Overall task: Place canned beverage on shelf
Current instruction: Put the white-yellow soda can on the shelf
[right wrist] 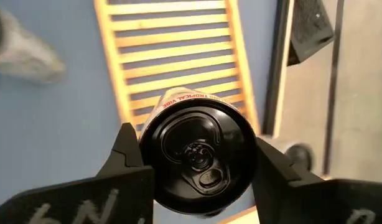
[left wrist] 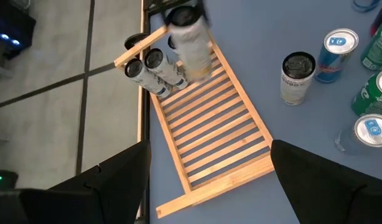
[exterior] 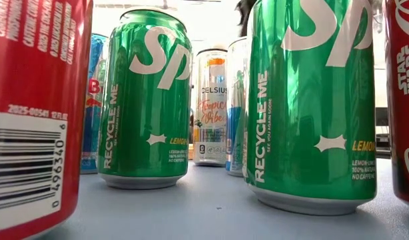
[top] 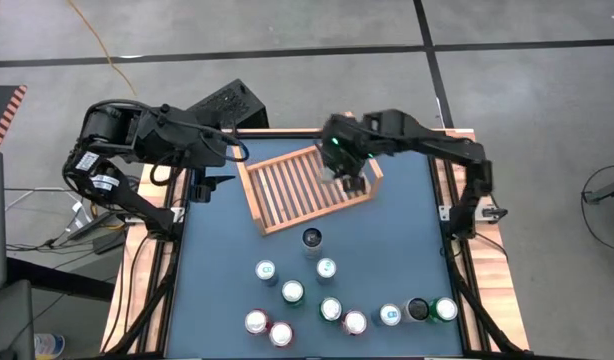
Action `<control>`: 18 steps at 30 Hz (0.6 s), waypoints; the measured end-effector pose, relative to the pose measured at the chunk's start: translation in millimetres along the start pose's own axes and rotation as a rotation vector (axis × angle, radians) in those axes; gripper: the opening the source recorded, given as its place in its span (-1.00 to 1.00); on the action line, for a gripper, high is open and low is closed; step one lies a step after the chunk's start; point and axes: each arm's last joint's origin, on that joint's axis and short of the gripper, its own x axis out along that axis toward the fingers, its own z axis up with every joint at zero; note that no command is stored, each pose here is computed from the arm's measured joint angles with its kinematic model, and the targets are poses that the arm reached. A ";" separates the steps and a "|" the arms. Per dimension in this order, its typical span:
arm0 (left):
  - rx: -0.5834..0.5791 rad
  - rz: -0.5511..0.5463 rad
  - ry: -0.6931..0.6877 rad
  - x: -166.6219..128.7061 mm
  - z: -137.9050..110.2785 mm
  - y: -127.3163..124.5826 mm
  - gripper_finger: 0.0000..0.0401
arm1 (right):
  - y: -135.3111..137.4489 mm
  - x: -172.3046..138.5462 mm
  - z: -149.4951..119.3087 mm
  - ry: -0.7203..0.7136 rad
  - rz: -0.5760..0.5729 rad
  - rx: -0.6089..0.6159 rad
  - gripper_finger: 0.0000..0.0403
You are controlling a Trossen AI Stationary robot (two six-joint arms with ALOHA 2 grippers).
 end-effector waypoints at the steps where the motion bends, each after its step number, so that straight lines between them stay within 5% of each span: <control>1: 0.002 0.001 -0.003 -1.5 -0.7 0.3 0.59 | -8.2 5.6 1.7 0.006 -0.002 -0.022 -0.31; 11: -0.035 0.113 0.013 -3.9 -2.0 4.6 0.59 | -84.0 82.2 0.7 0.036 0.020 -0.197 -0.31; 18: -0.083 0.175 0.039 -2.1 -4.8 12.7 0.59 | -132.9 108.6 -30.1 -0.024 0.041 -0.104 -0.31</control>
